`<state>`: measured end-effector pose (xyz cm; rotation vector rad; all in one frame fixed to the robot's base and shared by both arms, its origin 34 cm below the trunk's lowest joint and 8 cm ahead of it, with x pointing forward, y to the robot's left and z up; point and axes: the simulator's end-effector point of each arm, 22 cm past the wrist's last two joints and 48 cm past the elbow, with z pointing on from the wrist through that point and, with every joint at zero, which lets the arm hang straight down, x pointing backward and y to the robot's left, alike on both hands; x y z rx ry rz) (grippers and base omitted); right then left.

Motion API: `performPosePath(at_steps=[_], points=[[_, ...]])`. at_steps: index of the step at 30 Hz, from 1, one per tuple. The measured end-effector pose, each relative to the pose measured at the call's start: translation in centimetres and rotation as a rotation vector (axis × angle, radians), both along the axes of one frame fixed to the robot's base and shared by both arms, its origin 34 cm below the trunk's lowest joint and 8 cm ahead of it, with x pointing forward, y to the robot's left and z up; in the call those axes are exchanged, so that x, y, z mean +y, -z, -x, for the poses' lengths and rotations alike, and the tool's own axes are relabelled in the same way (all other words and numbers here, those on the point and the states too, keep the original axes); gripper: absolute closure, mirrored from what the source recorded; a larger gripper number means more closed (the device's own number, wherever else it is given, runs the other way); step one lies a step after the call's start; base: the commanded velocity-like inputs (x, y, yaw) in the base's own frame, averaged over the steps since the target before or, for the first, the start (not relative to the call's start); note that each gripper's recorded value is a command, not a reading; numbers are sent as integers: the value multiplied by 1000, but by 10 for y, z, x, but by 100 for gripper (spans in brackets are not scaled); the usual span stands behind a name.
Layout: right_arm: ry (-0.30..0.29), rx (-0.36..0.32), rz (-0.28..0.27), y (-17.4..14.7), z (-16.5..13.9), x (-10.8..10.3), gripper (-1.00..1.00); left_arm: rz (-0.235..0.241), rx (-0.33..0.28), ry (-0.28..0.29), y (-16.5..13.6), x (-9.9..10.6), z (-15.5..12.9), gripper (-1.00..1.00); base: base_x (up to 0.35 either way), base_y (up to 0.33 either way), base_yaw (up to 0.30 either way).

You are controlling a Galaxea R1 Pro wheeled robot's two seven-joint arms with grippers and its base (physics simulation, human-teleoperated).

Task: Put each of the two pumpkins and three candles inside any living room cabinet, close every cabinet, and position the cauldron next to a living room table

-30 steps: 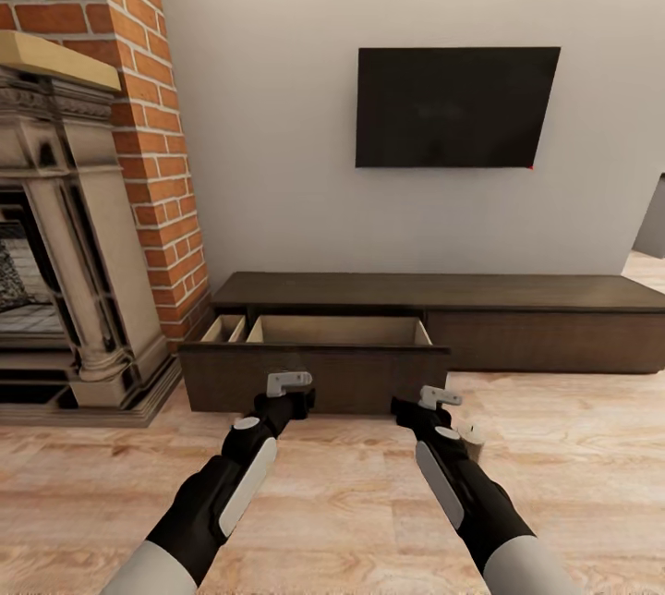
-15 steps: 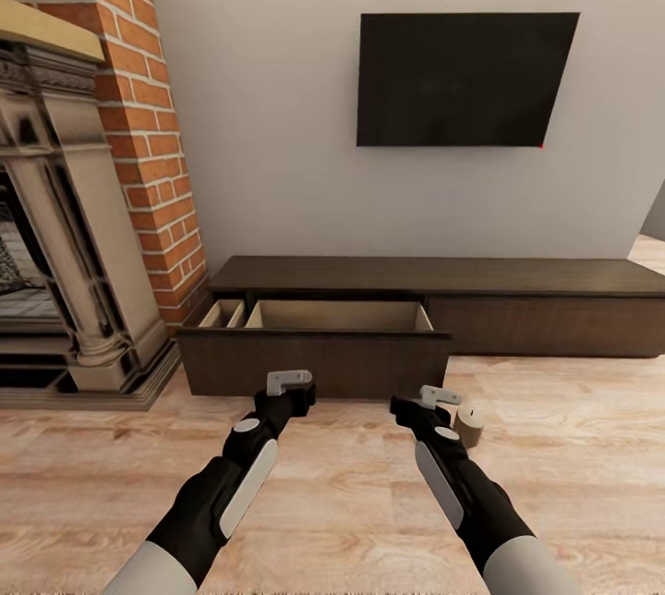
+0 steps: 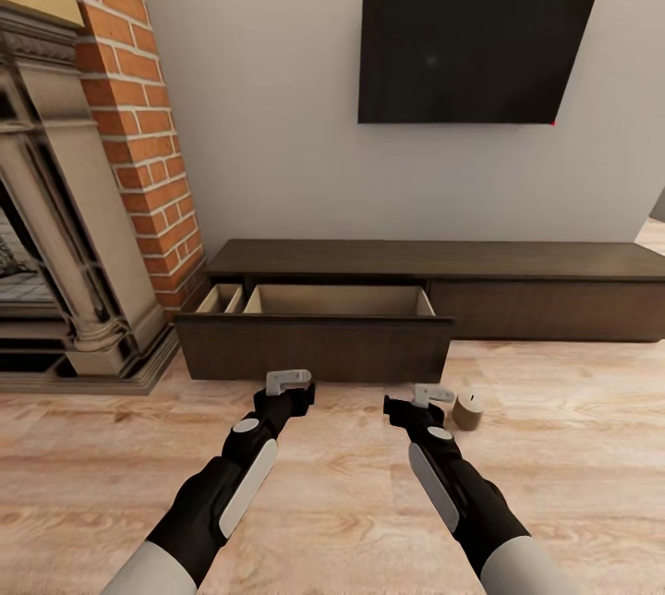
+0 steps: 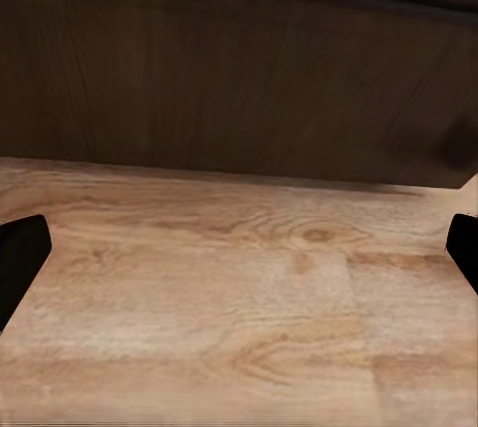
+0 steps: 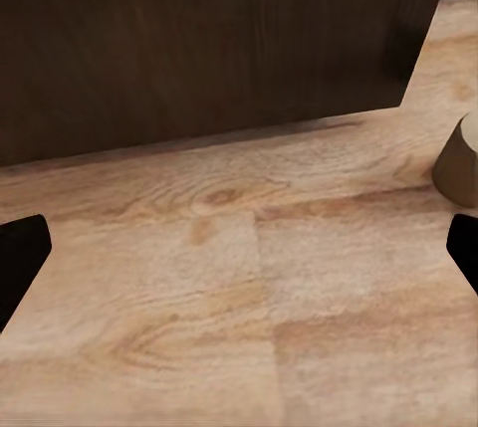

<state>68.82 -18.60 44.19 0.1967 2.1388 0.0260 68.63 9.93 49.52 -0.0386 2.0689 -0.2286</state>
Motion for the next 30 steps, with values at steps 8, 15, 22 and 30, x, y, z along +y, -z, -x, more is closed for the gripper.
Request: performPosePath(at_steps=[8, 15, 22, 30], points=[[9, -6, -5, 10, -3, -1, -100, -2, 32, -1, 21, 0, 1, -100, 0, 0, 0], [19, -69, -25, -3, -13, 1, -100, -2, 51, -2, 33, 0, 1, -100, 0, 0, 0], [21, -73, -27, -4, -14, 1, -100, 0, 50, -13, 32, 4, 0, -100, 3, 0, 0], [18, -75, -31, -5, -14, 2, -100, 1, 51, -11, 32, 4, 0, -100, 237, 0, 0]])
